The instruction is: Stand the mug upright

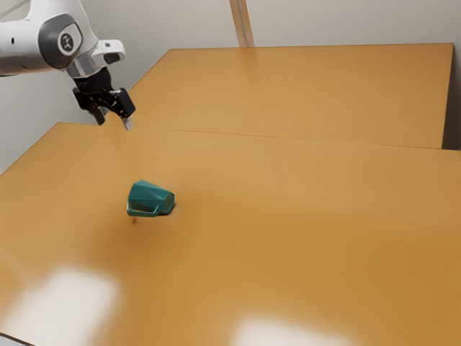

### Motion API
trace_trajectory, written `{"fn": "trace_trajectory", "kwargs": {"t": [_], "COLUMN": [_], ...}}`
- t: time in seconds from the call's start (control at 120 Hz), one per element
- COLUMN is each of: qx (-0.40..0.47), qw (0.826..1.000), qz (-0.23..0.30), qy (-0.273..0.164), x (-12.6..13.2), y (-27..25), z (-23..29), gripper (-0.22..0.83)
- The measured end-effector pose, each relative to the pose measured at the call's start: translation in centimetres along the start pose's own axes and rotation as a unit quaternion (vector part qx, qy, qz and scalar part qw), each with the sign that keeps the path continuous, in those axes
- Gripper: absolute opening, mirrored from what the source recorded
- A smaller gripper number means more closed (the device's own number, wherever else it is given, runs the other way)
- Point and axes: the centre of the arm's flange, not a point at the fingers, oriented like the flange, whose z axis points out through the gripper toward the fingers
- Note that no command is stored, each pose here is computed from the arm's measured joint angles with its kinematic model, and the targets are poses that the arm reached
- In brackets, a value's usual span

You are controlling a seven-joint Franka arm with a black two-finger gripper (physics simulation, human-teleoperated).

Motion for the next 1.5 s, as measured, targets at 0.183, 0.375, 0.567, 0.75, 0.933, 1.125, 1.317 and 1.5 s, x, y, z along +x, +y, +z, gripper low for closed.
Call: {"fn": "trace_trajectory", "kwargs": {"t": [0.183, 0.375, 0.567, 0.75, 0.933, 1.125, 1.317, 1.5], "qx": [-0.005, -0.054, -0.133, -0.171, -0.167, -0.118, -0.083, -0.081], "qw": [1.000, 0.997, 0.970, 0.948, 0.952, 0.962, 0.967, 0.968], "qz": [0.000, -0.053, -0.180, -0.229, -0.204, -0.155, -0.132, -0.109], "qy": [-0.003, 0.021, 0.092, 0.142, 0.158, 0.189, 0.202, 0.210], "x": [-0.3, -3.6, -7.3, -7.4, -8.0, -8.3, -7.2, -6.6], "y": [0.5, -1.9, -7.6, -10.2, -9.8, -9.4, -8.9, -7.4], "z": [1.1, 5.1, 8.8, 11.5, 15.5, 18.1, 20.8, 22.0], "gripper": [0.62, 0.61, 0.62, 0.61, 0.61, 0.60, 0.60, 0.60]}}
